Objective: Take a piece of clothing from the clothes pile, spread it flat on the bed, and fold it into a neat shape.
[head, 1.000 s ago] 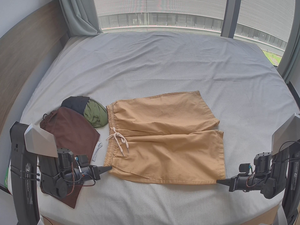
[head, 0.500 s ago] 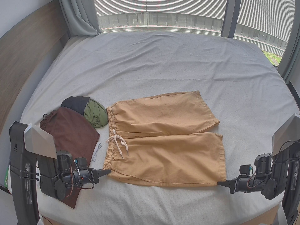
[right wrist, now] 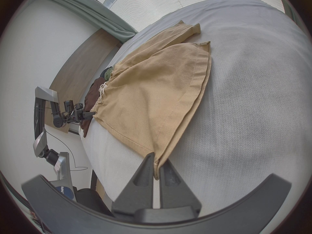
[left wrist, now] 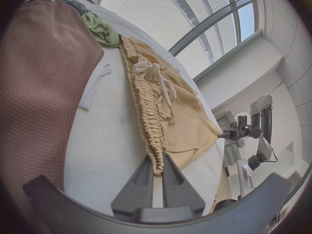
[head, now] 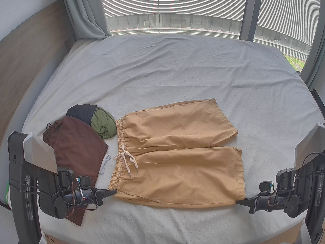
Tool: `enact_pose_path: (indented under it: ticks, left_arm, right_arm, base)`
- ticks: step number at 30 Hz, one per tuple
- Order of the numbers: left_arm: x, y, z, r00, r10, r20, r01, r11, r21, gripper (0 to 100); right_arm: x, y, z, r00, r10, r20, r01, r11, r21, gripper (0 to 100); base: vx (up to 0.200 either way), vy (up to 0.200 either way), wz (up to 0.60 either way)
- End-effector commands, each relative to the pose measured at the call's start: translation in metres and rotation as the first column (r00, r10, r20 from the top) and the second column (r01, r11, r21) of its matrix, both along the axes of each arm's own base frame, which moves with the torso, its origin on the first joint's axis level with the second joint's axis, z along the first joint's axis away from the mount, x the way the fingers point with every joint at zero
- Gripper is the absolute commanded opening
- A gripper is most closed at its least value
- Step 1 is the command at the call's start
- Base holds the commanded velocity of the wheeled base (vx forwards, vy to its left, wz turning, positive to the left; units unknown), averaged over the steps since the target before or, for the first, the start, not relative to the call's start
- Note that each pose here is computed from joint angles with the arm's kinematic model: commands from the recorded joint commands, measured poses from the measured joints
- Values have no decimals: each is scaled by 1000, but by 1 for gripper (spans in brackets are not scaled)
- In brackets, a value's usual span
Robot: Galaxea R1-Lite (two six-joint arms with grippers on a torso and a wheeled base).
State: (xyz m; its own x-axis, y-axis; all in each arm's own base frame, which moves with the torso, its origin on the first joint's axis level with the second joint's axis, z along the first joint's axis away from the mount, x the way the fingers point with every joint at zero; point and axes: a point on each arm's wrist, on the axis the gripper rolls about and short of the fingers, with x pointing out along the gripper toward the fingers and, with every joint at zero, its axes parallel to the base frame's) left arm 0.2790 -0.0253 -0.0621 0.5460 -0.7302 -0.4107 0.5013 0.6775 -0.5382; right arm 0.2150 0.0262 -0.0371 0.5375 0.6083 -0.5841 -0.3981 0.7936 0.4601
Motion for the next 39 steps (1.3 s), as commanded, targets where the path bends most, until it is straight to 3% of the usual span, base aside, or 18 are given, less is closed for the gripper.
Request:
enact_pose_path:
  ticks: [1,22,39]
  left_arm:
    - [-2,5,0,1000,7,2,-7,1000,5,0]
    - [-17,5,3,999,-29,-34,29,1000,-11,0]
    - [-42,11,-4,994,-83,-65,84,996,21,0]
  right_arm:
    - [-3,0,-1,1000,9,-6,-9,1000,-9,0]
    - [-11,-3,-7,998,63,-30,-65,996,-61,0]
    - [-20,-11,-11,992,103,-76,-112,987,-117,0]
  base:
    - [0,0,0]
    - [0,0,0]
    - [0,0,0]
